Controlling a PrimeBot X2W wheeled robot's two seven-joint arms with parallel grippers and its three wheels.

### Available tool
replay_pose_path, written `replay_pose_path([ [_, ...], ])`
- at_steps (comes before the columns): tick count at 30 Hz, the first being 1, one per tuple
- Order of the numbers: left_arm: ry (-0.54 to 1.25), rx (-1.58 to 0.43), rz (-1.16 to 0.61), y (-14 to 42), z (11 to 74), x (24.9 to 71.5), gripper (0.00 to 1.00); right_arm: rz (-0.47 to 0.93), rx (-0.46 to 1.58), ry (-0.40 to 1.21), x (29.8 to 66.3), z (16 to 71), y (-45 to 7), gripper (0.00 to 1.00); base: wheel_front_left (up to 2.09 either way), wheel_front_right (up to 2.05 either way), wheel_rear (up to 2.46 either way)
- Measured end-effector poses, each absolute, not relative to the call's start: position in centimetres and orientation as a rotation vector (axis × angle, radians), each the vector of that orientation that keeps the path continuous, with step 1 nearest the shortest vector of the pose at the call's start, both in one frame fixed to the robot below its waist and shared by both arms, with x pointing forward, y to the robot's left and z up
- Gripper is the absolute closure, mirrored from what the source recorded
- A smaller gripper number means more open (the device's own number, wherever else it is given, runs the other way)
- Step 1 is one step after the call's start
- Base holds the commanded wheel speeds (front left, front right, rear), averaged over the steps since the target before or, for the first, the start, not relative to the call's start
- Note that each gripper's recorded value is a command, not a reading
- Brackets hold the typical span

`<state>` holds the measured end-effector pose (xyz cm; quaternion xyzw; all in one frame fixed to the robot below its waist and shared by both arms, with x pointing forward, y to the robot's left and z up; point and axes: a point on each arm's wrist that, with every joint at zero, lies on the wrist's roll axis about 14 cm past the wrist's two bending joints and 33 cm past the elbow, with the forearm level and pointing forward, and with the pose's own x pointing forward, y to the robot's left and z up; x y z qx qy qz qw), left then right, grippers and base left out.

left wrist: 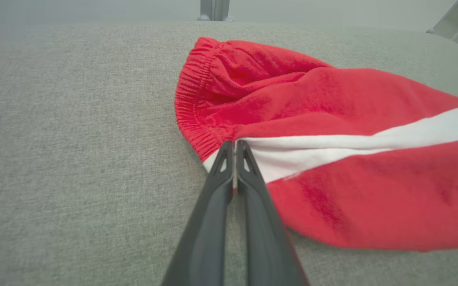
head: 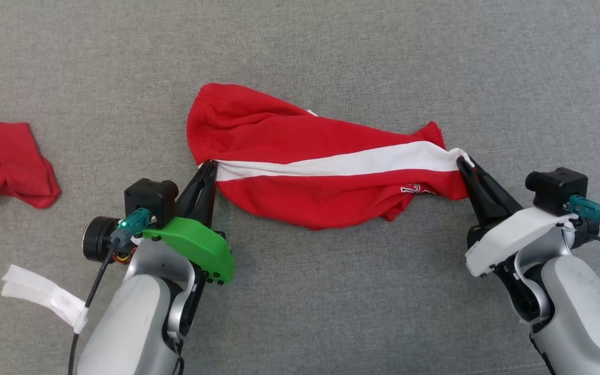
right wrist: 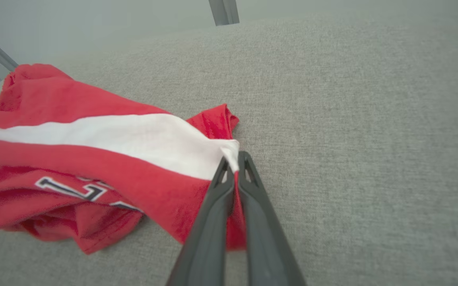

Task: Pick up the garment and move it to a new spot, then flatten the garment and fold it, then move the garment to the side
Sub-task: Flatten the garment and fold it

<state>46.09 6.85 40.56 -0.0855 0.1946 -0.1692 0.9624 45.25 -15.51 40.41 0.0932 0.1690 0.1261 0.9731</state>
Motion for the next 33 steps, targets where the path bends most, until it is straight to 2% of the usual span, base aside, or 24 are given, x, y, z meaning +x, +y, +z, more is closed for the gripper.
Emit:
replay_pose_path([
  [5, 0.242, -0.164, -0.353, 6.8, 44.5, 47.2, 1.00, 0.257, 0.157, 0.154, 46.3, 45.1, -16.2, 1.00, 0.00, 0.00, 0.00],
  [12, -0.086, -0.140, -0.377, 6.9, 54.7, 48.3, 1.00, 0.256, 0.065, -0.167, 46.6, 55.0, -17.5, 1.00, 0.00, 0.00, 0.00],
  [22, -0.631, -0.052, -0.452, 6.4, 73.2, 44.4, 1.00, 0.201, -0.140, -0.612, 42.8, 71.7, -19.8, 1.00, 0.00, 0.00, 0.00],
  [26, -0.734, -0.019, -0.479, 6.0, 77.1, 42.9, 1.00, 0.187, -0.185, -0.693, 41.3, 75.5, -20.2, 1.00, 0.00, 0.00, 0.00],
  [33, -0.706, -0.046, -0.528, 4.6, 77.3, 44.3, 1.00, 0.187, -0.172, -0.687, 42.3, 76.3, -20.6, 1.00, 0.00, 0.00, 0.00],
])
